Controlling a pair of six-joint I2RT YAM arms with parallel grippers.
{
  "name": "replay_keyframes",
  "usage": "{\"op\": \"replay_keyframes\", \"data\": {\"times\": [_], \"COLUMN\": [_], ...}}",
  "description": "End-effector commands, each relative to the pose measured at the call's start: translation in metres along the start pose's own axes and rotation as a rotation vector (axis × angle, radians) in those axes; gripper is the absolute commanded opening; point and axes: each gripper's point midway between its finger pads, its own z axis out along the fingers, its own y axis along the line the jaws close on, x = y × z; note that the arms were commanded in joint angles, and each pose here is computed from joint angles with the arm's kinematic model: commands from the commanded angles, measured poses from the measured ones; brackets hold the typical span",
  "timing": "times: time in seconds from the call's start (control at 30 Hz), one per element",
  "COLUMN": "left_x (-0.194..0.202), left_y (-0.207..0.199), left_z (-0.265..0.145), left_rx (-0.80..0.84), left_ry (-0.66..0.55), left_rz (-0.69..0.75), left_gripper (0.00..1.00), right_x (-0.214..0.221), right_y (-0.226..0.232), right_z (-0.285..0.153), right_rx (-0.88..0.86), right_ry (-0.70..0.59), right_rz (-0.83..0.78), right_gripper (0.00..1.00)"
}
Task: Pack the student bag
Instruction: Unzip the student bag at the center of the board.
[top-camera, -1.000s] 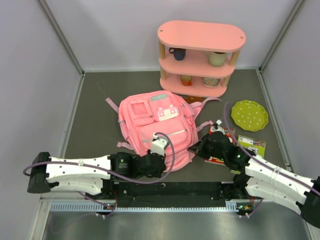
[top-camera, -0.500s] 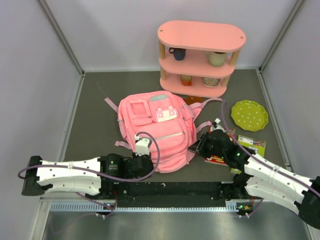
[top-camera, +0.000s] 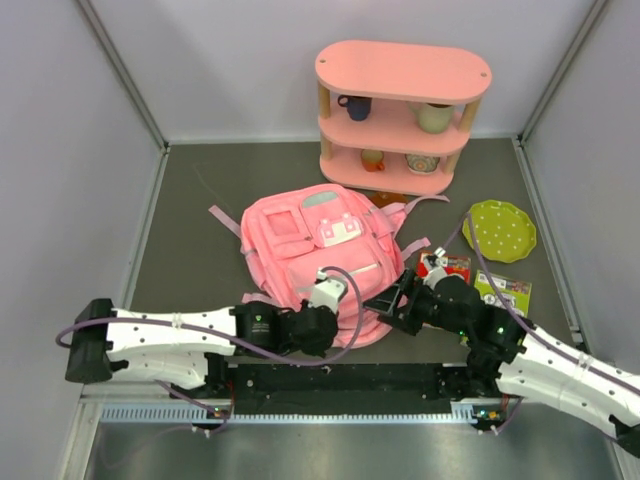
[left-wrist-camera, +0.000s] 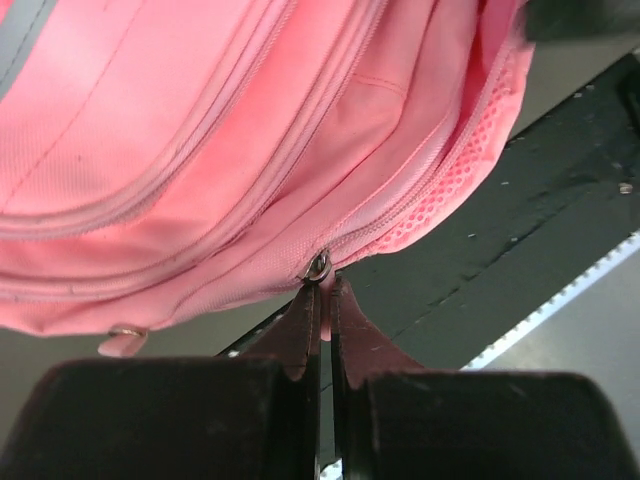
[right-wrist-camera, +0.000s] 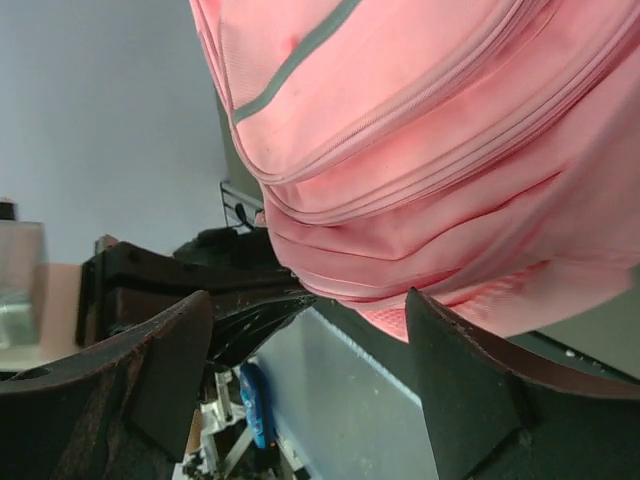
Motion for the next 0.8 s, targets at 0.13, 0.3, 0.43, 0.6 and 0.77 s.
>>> {"op": "replay_keyframes", "data": {"times": [0.13,0.3,0.43,0.6,0.77], "left_x": [-0.06,-0.061,-0.062,-0.063,-0.061], "left_y": [-0.067,-0.073,-0.075,-0.055,-0.04], "left_z": [0.0,0.003,0.005,0.007,0.013], "left_rx": [0.174,0.191,0.195,0.087,0.02], "left_ry": [-0.135,-0.136,-0.141,-0.149,-0.164], "left_rz": [0.029,0.029,0.032,-0.003,-0.024], "left_gripper": [0.0,0.0,0.0,0.0,0.0], "right_x": [0.022,0.013,0.012,0.001,-0.018], "right_y": [-0.001,-0.009,-0.015,-0.018,-0.03], "right_z": [0.024,0.034,0.039,0.016,-0.016], "right_rx": [0.096,0.135,0.146,0.217,0.242], "right_ry": [0.025,-0.04,-0.06,-0.101,-0.199], "right_rz": [0.157,0.198,0.292,0.183,0.146], "right_gripper": [0.77,0.77,0.77,0.76,0.76]}}
